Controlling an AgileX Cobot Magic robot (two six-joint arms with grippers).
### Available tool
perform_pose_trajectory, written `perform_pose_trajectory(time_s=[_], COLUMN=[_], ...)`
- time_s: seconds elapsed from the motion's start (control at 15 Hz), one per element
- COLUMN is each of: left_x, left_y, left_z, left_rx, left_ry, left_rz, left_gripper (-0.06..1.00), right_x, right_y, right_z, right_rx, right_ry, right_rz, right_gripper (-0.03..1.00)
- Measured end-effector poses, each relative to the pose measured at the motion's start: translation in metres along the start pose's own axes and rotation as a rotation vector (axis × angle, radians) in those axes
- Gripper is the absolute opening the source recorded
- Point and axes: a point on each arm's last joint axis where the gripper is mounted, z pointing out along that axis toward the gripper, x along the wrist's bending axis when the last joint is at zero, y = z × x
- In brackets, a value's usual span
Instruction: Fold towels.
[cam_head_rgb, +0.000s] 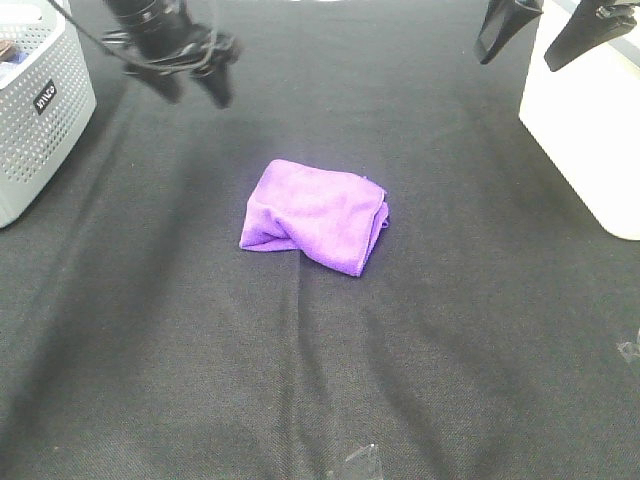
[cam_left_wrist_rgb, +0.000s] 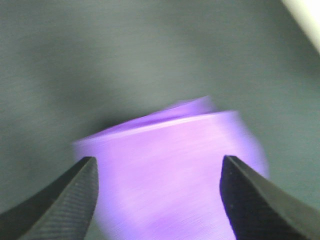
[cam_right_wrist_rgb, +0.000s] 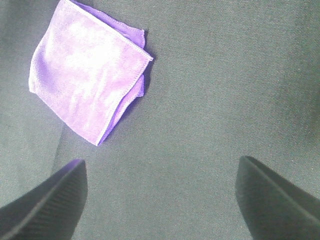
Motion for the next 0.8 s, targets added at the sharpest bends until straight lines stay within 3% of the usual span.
perform_pose_trajectory(time_s=[0.07, 0.33, 0.67, 0.8], left_x=[0.004, 0.011, 0.078, 0.087], left_y=[0.0, 0.006, -0.007, -0.034], left_z=[-0.001, -0.04, -0.166, -0.214], left_rx=[0.004, -0.062, -0.259, -0.287], left_ry=[0.046, 0.106, 0.126, 0.136], left_rz=[-0.004, -0.023, -0.191, -0.196], left_gripper=[0.65, 0.69, 0.75, 0.75], right_x=[0.0, -0.005, 0.01, 0.021], right_y=[0.0, -0.003, -0.025, -0.058], right_z=[0.0, -0.004, -0.082, -0.112], right_rx=[0.0, 0.004, -0.151, -0.188], right_ry=[-0.001, -0.063, -0.164, -0.163], right_rz=[0.001, 0.006, 0.006, 0.016], right_gripper=[0.78, 0.78, 0.78, 0.78])
